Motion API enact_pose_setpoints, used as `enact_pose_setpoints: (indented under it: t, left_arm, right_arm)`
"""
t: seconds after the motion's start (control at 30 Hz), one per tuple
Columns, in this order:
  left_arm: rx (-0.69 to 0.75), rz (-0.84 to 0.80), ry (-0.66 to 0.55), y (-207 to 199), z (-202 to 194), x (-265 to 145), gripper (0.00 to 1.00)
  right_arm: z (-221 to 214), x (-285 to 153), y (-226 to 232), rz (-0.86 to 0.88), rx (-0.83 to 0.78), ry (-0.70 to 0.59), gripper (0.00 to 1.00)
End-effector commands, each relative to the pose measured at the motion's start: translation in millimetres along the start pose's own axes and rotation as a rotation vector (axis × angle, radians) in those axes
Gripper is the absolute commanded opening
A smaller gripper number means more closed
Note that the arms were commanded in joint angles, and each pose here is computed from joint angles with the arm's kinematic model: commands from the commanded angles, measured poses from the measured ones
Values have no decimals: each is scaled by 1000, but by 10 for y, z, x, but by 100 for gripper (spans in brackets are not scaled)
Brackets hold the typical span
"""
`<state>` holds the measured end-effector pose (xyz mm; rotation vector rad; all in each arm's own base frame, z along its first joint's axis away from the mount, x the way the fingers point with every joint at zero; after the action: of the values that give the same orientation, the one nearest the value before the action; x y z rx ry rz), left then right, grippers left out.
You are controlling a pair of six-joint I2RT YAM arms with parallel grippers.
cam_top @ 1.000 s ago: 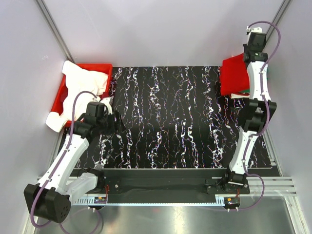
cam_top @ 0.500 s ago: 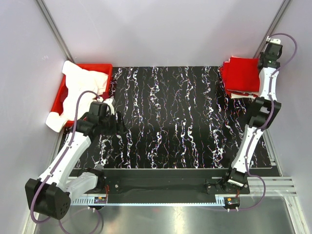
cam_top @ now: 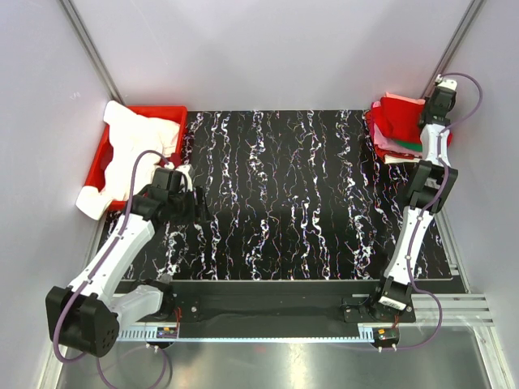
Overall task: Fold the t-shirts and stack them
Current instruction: Neatly place the folded tshirt to the corner
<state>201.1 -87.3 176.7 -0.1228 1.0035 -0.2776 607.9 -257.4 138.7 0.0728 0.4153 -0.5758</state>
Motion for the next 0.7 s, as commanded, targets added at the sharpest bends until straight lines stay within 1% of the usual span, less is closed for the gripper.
enact_pose_setpoints:
  t: [0.0, 0.03, 0.13, 0.17, 0.23, 0.27, 0.33, 0.37, 0.4, 0.43, 0.47, 0.53, 0.57, 0.63, 0.67]
  left_arm:
    - [3, 14, -32, 1, 69, -2, 68]
    - [3, 16, -33, 3, 67, 2, 68]
    - [4, 13, -32, 1, 66, 1, 68]
    - [5, 11, -33, -2, 67, -2, 68]
    - [6, 7, -46, -9, 78, -23, 68]
    - [6, 9, -45, -5, 67, -24, 68]
    - [8, 9, -57, -6, 78, -41, 68]
    - [7, 6, -65, -12, 82, -57, 68]
    - [8, 6, -69, -11, 83, -63, 68]
    - [7, 9, -81, -10, 89, -85, 68]
    - [8, 11, -86, -8, 88, -94, 68]
    - [8, 10, -101, -10, 96, -118, 68]
    - [11, 8, -113, -13, 101, -137, 68]
    - [10, 11, -120, -11, 100, -156, 69]
    - [11, 9, -129, -14, 106, -171, 69]
  right_arm:
    - [220, 104, -55, -7, 97, -139, 10]
    - [220, 97, -45, -2, 112, -136, 24]
    - [379, -10, -50, 3, 138, -154, 45]
    - [502, -98, -61, 5, 146, -170, 53]
    - [640, -206, -81, 0, 164, -187, 57]
    - [809, -335, -105, -2, 175, -213, 63]
    - [983, -487, -119, 7, 193, -236, 66]
    - [1161, -651, -143, 11, 205, -264, 68]
    - [1245, -740, -157, 12, 214, -275, 71]
    - [1331, -831, -173, 13, 217, -289, 73]
    - [1509, -1023, -190, 24, 251, -318, 74]
    - [1646, -1216, -203, 32, 288, -334, 80]
    - [1764, -1386, -210, 53, 299, -352, 81]
    - [1814, -1540, -197, 70, 334, -342, 85]
    - [1857, -1690, -166, 88, 343, -341, 86]
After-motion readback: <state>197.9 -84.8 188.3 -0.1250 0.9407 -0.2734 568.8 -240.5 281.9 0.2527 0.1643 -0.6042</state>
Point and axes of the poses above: each gripper's point midway between its finger pads, its own x axis out along the fingers, its own y axis along the line the jaws close on, z = x × y, the point moved 6 cm from there along -x, back along the fingers, and after that the axes turned 8 degrees about x, right-handed, at the moved point
